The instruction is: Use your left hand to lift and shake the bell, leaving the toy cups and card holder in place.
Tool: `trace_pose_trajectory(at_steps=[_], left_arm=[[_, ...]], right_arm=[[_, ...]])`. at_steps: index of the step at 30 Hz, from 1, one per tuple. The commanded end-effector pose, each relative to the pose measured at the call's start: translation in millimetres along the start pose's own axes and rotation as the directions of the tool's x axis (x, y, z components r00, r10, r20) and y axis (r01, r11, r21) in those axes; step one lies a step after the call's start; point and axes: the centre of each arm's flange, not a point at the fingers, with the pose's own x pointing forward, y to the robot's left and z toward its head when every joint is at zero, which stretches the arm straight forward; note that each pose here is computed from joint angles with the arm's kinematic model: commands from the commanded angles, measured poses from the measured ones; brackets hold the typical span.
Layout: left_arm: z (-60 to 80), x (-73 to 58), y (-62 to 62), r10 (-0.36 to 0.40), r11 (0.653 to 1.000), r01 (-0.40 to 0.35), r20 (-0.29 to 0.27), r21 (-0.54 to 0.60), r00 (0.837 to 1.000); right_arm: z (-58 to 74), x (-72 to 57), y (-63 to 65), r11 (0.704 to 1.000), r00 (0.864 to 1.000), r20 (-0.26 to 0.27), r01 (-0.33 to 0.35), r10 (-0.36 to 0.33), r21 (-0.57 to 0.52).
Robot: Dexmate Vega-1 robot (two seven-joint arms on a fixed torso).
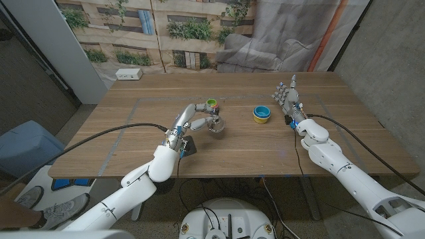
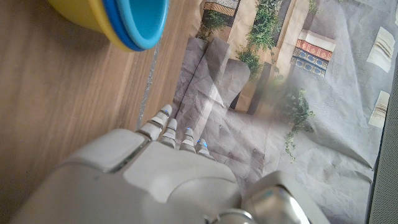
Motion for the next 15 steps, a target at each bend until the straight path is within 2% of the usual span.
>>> trace_pose_trajectory(at_steps=[1,10,15], left_arm=[[-10.9,-10.6,-3.5,-0.025,0.998,0.019,-0.11,-0.055,0.994],[-16.9,-14.2,-7.0,-0.028,0.998,0.018,-0.147,-0.064,0.989],[-21.5,-16.6,-11.4,-0.044,0.997,0.034,-0.141,-0.074,0.989]], right_arm=[[0.1,0.2,0.6,1.0,1.0,0.0,0.0,0.0,0.0],[0.1,0.1,0.5,1.0,1.0,0.0,0.0,0.0,0.0],[0.2,-0.1,0.2,1.0,1.0,0.0,0.0,0.0,0.0]])
